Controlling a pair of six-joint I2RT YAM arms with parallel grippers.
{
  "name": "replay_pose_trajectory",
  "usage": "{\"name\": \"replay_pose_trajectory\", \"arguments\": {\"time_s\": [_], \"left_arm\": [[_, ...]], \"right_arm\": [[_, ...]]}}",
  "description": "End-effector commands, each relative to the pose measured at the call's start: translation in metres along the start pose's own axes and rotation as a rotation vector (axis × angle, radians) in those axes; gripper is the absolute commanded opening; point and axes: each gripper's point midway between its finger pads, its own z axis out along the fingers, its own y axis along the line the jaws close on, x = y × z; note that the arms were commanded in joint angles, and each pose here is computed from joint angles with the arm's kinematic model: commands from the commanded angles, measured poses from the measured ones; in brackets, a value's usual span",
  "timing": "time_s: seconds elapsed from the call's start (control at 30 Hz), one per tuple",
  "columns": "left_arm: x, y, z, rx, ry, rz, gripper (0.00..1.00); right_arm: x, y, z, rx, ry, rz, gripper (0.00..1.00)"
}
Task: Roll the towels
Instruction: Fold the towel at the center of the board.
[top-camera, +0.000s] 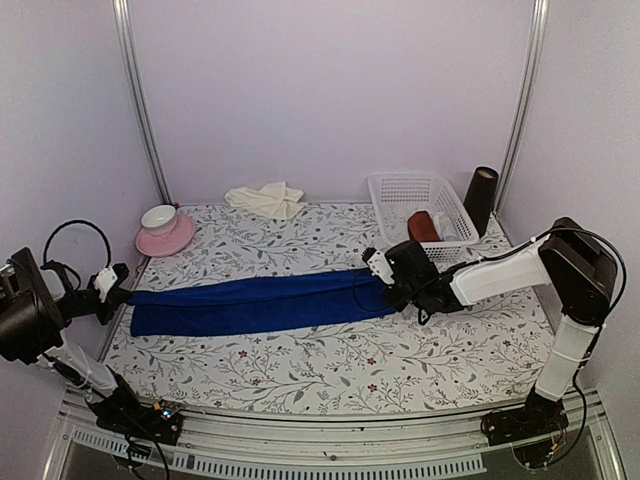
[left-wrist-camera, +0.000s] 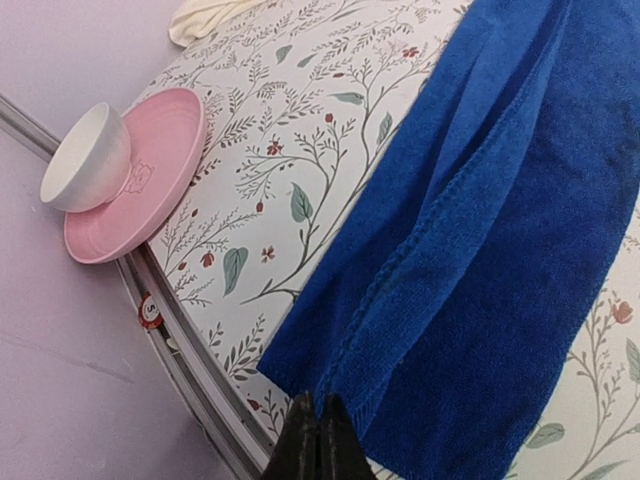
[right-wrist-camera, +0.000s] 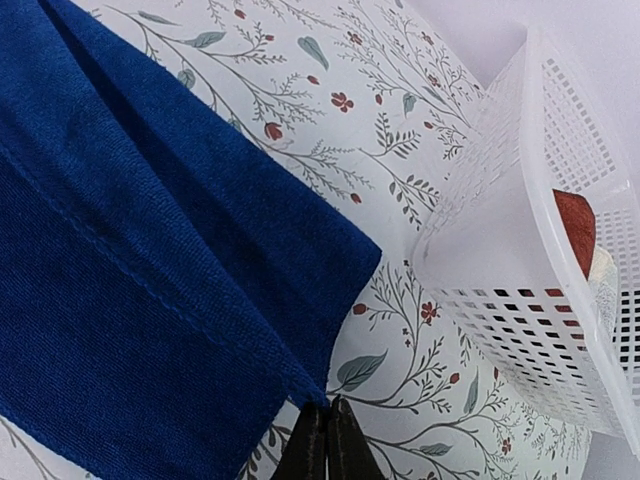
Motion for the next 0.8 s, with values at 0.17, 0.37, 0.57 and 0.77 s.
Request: {"name": "replay_pose_trajectory", "arguments": {"time_s": [0.17, 0.37, 0.57, 0.77], "left_arm": [[0.009, -0.004, -0.012, 0.034, -0.02, -0.019, 0.0], [0.015, -0.017, -0.01, 0.068, 0.004, 0.026, 0.0], [0.022, -0.029, -0.009, 0.099, 0.033, 0.069, 0.0], [0.019, -0.038, -0.012, 0.13, 0.02, 0.119, 0.0]], "right_arm": [[0.022, 0.005, -0.006, -0.005, 0.047, -0.073, 0.01], [0.025, 0.013, -0.012, -0.045, 0.034, -0.105, 0.01], [0.022, 0.026, -0.019, -0.097, 0.008, -0.132, 0.01], [0.031, 0.029, -0.022, -0.109, 0.016, -0.149, 0.01]]}}
